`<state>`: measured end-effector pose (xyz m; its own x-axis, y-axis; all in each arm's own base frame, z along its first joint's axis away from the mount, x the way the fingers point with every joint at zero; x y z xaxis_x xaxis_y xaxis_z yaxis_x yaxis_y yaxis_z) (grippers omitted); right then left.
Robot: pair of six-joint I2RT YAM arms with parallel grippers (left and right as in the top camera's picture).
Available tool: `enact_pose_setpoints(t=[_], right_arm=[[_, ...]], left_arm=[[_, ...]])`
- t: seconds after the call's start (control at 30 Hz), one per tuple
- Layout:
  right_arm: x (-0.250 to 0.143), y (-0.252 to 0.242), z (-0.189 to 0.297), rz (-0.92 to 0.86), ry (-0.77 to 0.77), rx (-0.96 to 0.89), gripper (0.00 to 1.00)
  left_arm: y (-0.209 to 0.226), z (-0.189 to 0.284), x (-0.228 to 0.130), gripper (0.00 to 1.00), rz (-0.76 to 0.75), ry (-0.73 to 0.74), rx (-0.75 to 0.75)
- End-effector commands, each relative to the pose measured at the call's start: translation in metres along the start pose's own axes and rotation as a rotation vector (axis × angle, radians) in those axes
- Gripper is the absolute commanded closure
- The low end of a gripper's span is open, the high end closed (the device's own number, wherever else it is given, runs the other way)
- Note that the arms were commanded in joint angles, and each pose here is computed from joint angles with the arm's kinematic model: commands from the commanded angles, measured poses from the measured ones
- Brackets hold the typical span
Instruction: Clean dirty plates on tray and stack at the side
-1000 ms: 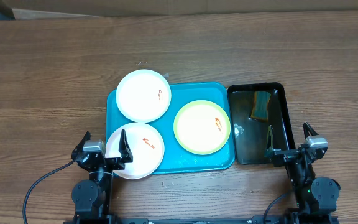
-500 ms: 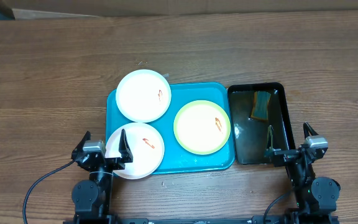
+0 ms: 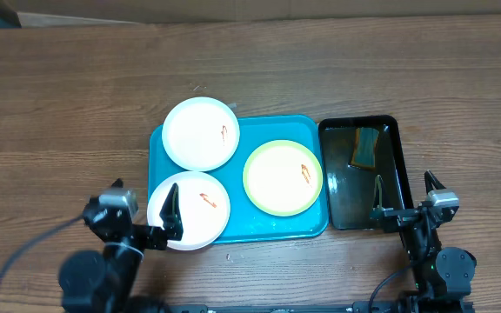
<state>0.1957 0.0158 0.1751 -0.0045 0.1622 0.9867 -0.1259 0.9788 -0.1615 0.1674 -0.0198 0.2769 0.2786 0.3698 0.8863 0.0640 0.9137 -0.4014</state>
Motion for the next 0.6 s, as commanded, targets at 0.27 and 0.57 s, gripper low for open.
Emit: enact_pose_setpoints(t=[0.27,0.57], right_arm=[[0.062,-0.008,0.011,-0.253,-0.074,0.001,0.0],[0.143,-0.023,-0.021,-0.287,0.237,0.036,0.0]], left_arm=[[-0.048,-0.041,0.075,0.0,0.094,0.442,-0.054],[-0.047,-0.086,0.062,0.09,0.306,0.625,-0.05]])
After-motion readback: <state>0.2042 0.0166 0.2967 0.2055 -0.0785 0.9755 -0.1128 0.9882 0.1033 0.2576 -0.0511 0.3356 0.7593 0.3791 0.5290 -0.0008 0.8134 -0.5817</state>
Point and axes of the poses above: each gripper's point midway between its finger pads, its own z axis back along the fingers, its own y axis along the line the jaws close on, x = y × z, the point moved 5 cm from there along z, back along the fingers, and after that the axes turned 15 degrees about z, right-handed, at the moved point
